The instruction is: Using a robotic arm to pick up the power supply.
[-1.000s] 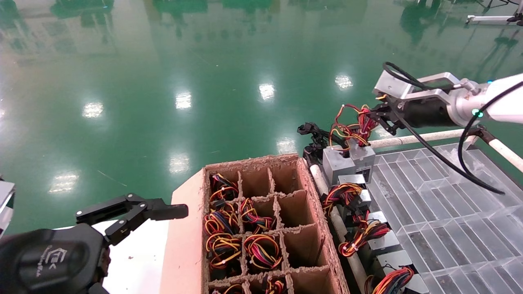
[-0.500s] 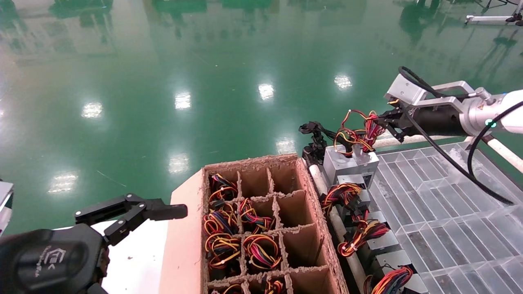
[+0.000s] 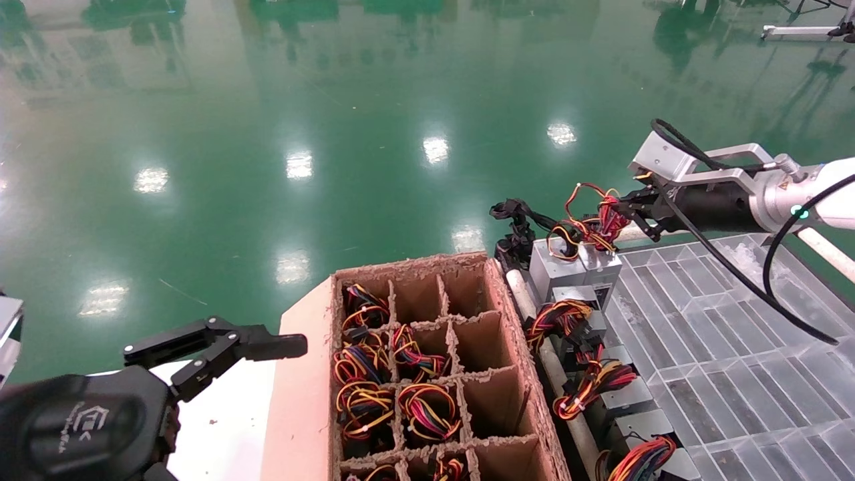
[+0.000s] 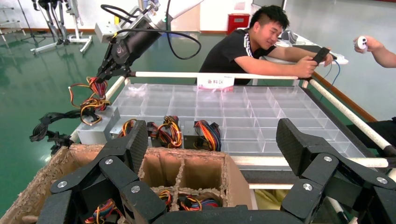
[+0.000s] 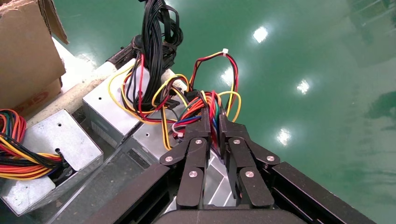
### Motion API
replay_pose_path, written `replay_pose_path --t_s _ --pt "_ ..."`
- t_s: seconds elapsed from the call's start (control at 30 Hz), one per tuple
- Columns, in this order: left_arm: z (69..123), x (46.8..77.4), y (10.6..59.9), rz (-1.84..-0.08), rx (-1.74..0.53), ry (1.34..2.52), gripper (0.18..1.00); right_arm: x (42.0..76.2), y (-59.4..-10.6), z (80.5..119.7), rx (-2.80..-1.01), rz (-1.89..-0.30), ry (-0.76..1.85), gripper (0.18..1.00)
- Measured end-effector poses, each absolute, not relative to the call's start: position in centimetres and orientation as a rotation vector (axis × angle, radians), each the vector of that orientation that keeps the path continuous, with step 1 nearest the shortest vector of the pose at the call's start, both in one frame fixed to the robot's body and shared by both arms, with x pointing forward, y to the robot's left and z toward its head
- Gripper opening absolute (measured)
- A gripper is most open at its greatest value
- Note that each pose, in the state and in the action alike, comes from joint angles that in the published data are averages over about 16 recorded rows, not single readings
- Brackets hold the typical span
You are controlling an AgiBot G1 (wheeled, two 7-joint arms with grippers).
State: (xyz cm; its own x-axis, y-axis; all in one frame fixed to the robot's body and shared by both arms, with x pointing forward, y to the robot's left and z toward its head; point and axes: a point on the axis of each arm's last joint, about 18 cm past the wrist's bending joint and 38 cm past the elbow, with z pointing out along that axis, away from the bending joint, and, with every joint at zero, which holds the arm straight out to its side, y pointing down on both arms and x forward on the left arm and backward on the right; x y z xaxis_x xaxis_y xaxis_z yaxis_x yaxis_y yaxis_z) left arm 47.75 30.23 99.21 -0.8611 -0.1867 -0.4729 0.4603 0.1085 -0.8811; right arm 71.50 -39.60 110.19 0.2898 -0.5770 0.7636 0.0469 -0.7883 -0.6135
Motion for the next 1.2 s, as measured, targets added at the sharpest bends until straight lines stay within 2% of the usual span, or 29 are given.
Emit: replay_pose_path --t_s 0.33,0.53,0.9,1.2 --pt "99.2 47.8 30.2 -1.803 0.265 1.919 1.001 71.4 -39.6 110.5 -2.031 -1.533 0.469 0.266" --pt "99.2 47.8 30.2 -1.803 0.265 1.919 1.001 70.8 -39.7 111.6 -2.025 -1.536 0.464 0.345" --pt "99.2 47.8 30.2 -1.803 0.265 1.919 1.001 69.2 -40.1 113.8 -2.013 -1.514 0.476 0.579" --pt "99.2 47.8 30.2 -1.804 0.265 1.919 1.001 69.1 -39.5 112.8 -1.964 -1.435 0.451 0.782"
